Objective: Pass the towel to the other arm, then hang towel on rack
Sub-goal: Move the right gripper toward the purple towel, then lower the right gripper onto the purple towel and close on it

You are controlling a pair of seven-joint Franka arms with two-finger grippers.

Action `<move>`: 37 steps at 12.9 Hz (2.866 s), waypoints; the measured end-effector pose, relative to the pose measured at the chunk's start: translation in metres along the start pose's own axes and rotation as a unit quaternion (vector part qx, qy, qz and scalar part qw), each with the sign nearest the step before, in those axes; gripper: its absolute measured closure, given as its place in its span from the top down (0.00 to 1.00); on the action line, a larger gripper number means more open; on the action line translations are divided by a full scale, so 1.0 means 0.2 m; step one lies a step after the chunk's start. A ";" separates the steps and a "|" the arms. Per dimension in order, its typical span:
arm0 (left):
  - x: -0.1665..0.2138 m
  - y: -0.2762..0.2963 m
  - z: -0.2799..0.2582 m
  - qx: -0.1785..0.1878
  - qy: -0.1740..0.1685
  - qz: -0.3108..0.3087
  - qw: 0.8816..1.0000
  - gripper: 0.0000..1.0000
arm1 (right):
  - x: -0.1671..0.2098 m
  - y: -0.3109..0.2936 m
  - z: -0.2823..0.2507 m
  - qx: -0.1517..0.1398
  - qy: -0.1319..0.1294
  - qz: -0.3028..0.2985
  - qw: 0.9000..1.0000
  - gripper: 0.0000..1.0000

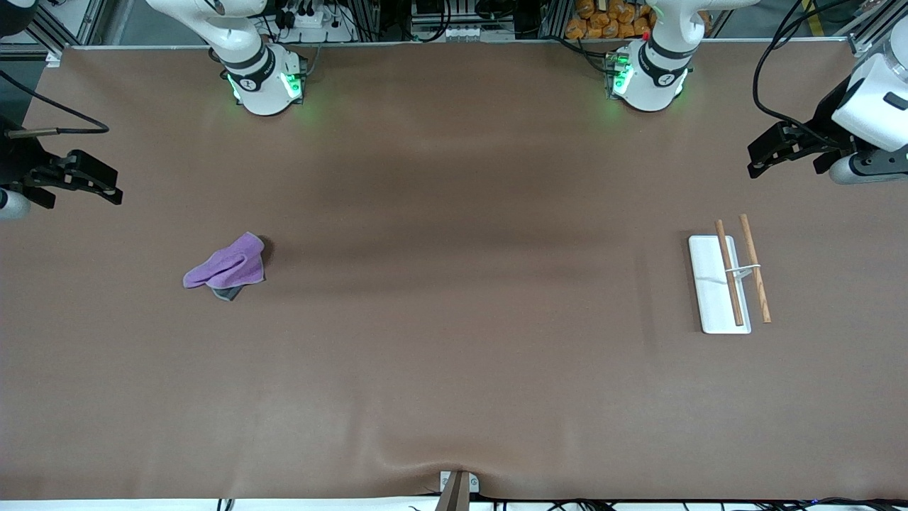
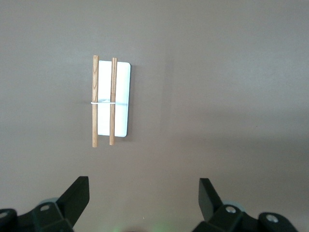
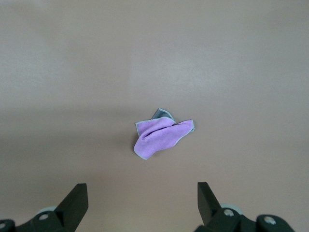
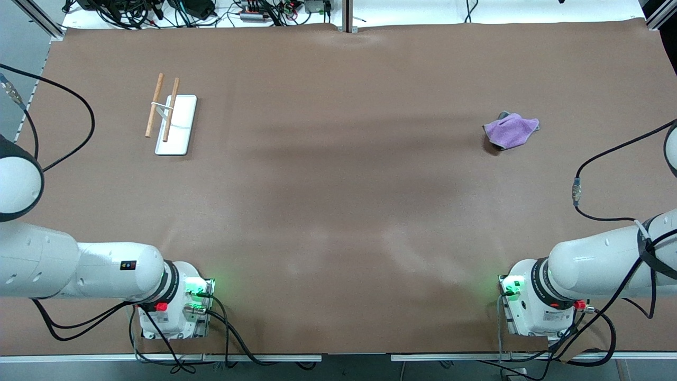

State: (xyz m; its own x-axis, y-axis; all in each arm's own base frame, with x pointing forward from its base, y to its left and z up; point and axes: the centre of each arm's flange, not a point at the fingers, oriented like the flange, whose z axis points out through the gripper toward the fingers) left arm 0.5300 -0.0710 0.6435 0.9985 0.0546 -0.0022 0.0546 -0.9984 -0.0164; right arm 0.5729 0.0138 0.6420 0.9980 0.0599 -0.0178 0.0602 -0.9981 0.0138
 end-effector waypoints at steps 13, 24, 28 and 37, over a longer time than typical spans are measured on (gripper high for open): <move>-0.02 0.02 0.02 0.003 -0.015 0.018 1.000 1.00 | 0.32 0.29 0.52 0.006 -0.018 0.037 0.999 1.00; -0.02 0.02 0.02 0.003 -0.016 0.017 1.000 1.00 | 0.40 0.22 1.09 0.013 -0.083 0.081 0.993 1.00; -0.02 0.02 0.02 0.003 -0.018 0.017 1.000 1.00 | 0.37 0.12 1.38 0.007 -0.120 0.114 0.986 1.00; -0.02 0.02 0.03 0.004 -0.023 0.017 1.000 1.00 | 0.36 0.21 1.98 0.023 -0.194 0.166 0.967 0.86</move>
State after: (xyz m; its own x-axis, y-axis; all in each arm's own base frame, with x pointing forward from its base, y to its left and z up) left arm 0.5254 -0.0752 0.6373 0.9985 0.0214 -0.0497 0.0202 -0.9995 -0.0240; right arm 0.6399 -0.0291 0.2447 0.8802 -0.2647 -0.3939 -0.2718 -0.9616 0.0389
